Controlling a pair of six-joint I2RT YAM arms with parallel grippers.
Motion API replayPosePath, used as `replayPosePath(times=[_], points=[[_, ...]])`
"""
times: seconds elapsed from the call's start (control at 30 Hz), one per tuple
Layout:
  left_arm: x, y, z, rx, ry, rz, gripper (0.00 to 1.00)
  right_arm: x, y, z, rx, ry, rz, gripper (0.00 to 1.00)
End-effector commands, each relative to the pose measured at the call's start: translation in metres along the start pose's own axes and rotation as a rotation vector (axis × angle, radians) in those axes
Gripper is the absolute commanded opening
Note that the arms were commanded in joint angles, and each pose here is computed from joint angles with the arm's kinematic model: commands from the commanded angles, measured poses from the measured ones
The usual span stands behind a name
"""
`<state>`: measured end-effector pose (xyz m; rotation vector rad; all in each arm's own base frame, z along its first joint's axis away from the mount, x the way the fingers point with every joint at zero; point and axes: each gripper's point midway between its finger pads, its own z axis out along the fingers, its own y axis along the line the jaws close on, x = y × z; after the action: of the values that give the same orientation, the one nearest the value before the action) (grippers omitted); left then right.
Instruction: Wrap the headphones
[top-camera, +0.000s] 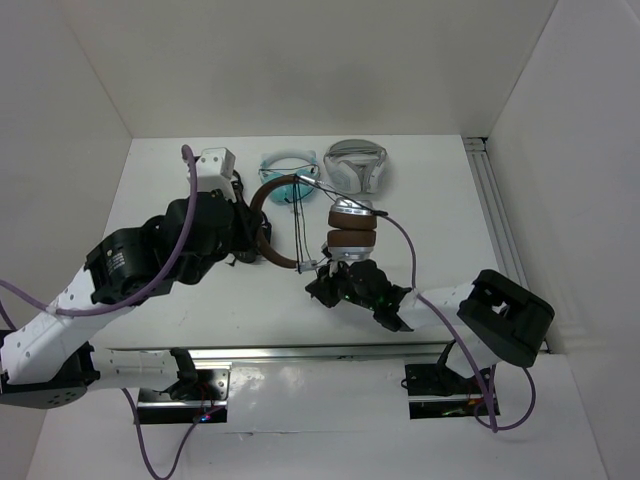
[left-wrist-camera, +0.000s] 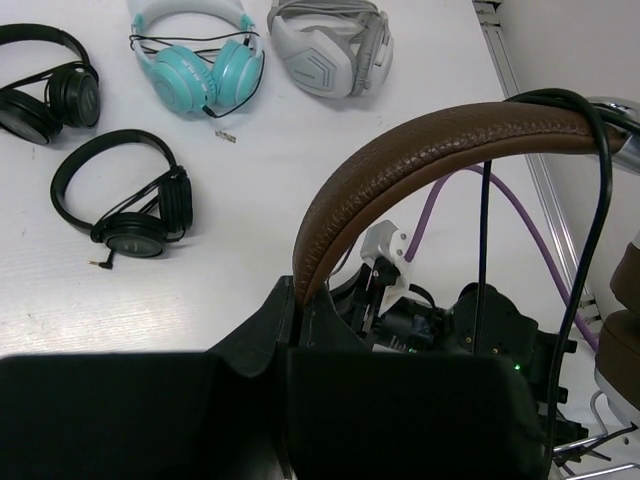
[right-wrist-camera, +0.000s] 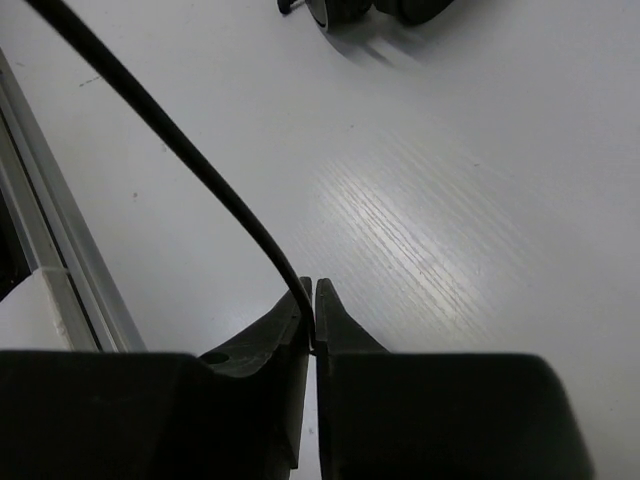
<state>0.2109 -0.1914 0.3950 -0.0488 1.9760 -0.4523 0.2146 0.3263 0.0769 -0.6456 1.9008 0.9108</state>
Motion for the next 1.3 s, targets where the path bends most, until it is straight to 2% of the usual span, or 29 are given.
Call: replayPosePath(times=[0.0, 0.1, 0.13, 0.3, 0.37, 0.5, 0.67, 0.7, 0.97, 1.13, 1.27], points=[[-0.029, -0.006, -0.014, 0.045, -0.092, -0.127, 0.0, -0.036, 0.015, 0.005, -0.035, -0.11, -0.029, 0.16], [-0.031, -0.002, -0.014, 0.021, -0.103, -0.138, 0.0, -0.026, 0.019, 0.003, -0.03, -0.092, -0.034, 0.16], [-0.028, 0.004, -0.014, -0.006, -0.1, -0.139, 0.0, -0.02, 0.017, 0.001, -0.012, -0.089, -0.036, 0.11], [-0.028, 0.027, -0.011, -0.113, -0.138, -0.191, 0.0, 0.001, 0.046, -0.011, 0.012, -0.075, -0.044, 0.01], [-0.035, 0.041, -0.008, -0.164, -0.165, -0.208, 0.0, 0.005, 0.049, -0.015, 0.06, -0.076, -0.052, 0.0], [-0.033, 0.06, 0.008, -0.234, -0.132, -0.203, 0.0, 0.012, 0.068, -0.035, 0.126, -0.079, -0.078, 0.0], [-0.034, 0.094, 0.035, -0.298, -0.111, -0.196, 0.0, 0.009, 0.111, -0.06, 0.149, -0.097, -0.132, 0.0], [-0.03, 0.101, 0.042, -0.314, -0.103, -0.18, 0.0, 0.021, 0.121, -0.068, 0.143, -0.06, -0.176, 0.0], [0.009, 0.131, 0.065, -0.467, -0.035, -0.121, 0.0, -0.015, 0.164, -0.085, 0.185, -0.086, -0.276, 0.0], [0.045, 0.14, 0.08, -0.545, 0.069, -0.041, 0.0, -0.039, 0.176, -0.094, 0.219, -0.067, -0.391, 0.0], [0.078, 0.135, 0.085, -0.532, 0.15, 0.029, 0.0, -0.067, 0.186, -0.1, 0.244, -0.065, -0.443, 0.0]])
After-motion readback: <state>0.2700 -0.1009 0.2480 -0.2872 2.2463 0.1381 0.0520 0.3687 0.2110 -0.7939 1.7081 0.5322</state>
